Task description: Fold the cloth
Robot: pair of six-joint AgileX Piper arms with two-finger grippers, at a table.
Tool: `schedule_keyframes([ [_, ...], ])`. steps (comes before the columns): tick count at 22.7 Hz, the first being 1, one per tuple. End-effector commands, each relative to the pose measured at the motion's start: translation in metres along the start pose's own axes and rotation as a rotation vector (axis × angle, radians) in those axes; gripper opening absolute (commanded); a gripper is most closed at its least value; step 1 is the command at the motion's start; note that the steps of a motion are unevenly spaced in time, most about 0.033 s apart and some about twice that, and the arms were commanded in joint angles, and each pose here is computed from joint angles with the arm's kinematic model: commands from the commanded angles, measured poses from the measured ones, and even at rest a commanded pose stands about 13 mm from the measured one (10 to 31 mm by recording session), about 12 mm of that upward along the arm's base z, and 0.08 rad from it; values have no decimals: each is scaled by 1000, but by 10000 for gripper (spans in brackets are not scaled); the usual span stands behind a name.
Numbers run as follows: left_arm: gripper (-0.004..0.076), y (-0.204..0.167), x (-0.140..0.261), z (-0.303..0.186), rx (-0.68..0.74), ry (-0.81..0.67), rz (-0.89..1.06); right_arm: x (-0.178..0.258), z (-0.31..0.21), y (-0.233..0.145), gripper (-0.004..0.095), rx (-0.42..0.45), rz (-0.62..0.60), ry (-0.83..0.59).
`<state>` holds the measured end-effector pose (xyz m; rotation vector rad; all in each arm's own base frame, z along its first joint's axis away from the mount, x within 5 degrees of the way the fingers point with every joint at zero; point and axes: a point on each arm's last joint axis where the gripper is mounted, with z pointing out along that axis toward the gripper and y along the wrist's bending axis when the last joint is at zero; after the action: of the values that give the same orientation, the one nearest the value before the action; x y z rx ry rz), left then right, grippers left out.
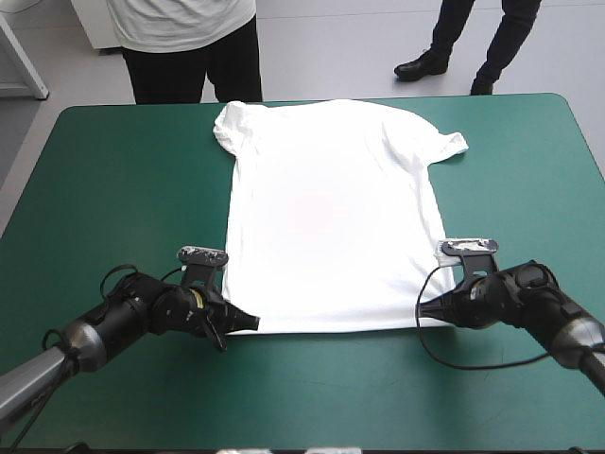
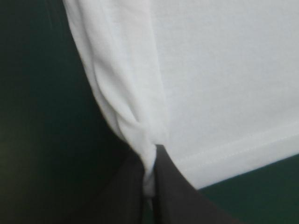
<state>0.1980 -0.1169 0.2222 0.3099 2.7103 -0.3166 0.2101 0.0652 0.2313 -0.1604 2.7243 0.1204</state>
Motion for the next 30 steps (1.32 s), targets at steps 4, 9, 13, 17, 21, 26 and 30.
schedule_keyframes([
  [4, -10, -9, 29, -33, 30, -21, -29, 37, -36, -5, -15, -40, 20, -34],
  [9, -10, -5, 59, -45, 21, 18, -58, 66, -42, -8, -15, -60, 37, 20],
  [13, -10, -4, 66, -51, 31, 1, -59, 72, -45, -7, -16, -85, 43, 5],
  [17, 54, -2, 72, -52, 14, 66, -63, 75, -44, 0, 217, -155, 43, 49],
  [21, 475, -7, 73, -60, 42, 132, -82, 74, -50, 4, 662, -191, 73, 93],
  [26, 521, -11, 14, -110, -64, -138, -55, 12, -109, -2, 516, -62, 6, -155],
  [30, 440, -11, -34, -118, -136, -186, -46, -39, -122, 2, 503, -3, -35, -181],
])
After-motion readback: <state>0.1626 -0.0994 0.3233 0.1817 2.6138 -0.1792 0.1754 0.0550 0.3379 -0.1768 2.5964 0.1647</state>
